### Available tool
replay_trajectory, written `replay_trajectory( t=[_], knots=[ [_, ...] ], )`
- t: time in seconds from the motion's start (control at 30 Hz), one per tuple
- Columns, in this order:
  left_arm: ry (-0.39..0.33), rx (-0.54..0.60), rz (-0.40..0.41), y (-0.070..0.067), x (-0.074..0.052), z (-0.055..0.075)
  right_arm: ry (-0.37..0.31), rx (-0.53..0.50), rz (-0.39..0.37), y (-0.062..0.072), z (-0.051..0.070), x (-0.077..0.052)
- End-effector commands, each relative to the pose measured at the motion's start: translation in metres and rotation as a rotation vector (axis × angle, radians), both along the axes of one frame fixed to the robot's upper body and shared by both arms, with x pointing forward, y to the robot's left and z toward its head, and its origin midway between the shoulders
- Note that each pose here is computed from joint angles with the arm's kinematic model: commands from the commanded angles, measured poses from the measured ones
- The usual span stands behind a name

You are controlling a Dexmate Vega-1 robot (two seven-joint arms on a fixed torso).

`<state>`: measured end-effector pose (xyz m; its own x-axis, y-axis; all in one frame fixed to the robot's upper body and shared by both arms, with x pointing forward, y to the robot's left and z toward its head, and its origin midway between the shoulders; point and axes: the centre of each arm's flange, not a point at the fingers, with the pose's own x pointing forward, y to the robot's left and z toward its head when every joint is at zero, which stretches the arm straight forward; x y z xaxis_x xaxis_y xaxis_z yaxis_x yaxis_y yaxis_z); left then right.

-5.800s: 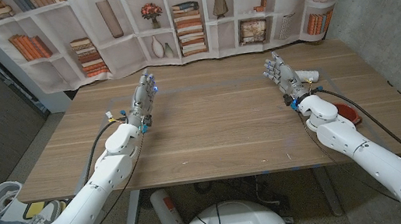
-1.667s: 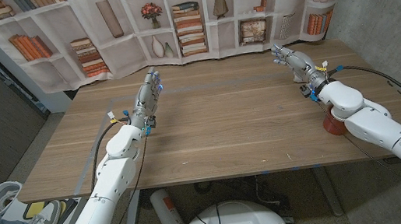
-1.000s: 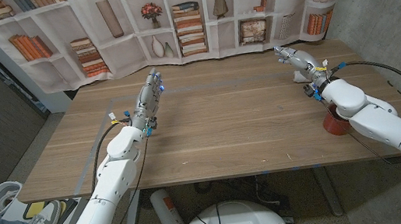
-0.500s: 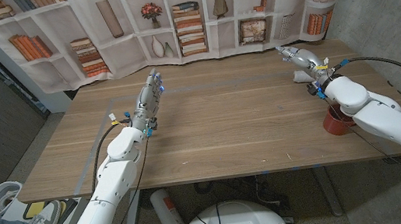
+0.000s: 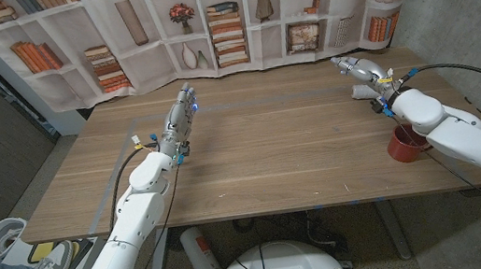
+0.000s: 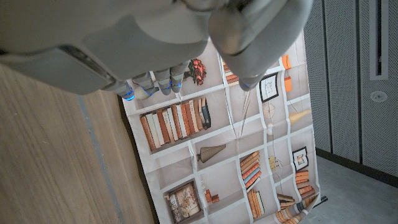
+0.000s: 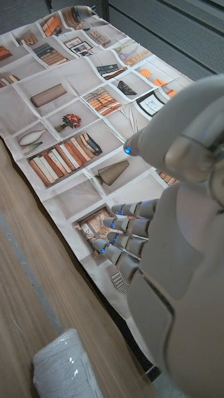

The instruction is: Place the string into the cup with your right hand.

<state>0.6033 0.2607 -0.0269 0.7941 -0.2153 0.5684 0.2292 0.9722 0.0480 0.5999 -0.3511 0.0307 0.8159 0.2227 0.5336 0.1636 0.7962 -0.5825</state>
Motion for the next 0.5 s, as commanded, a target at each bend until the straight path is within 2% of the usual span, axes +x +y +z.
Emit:
replay_trajectory(
  t=[0.03,0.5],
  knots=[
    [0.013,0.022,0.011,-0.0039,-0.0053,-0.0018,0.010,-0.045,-0.004,-0.0063,0.0005,0.0028],
    [0.009,0.017,0.008,-0.0051,-0.0075,-0.0052,-0.009,-0.097,-0.088,-0.0161,0.0027,-0.0022]
  ],
)
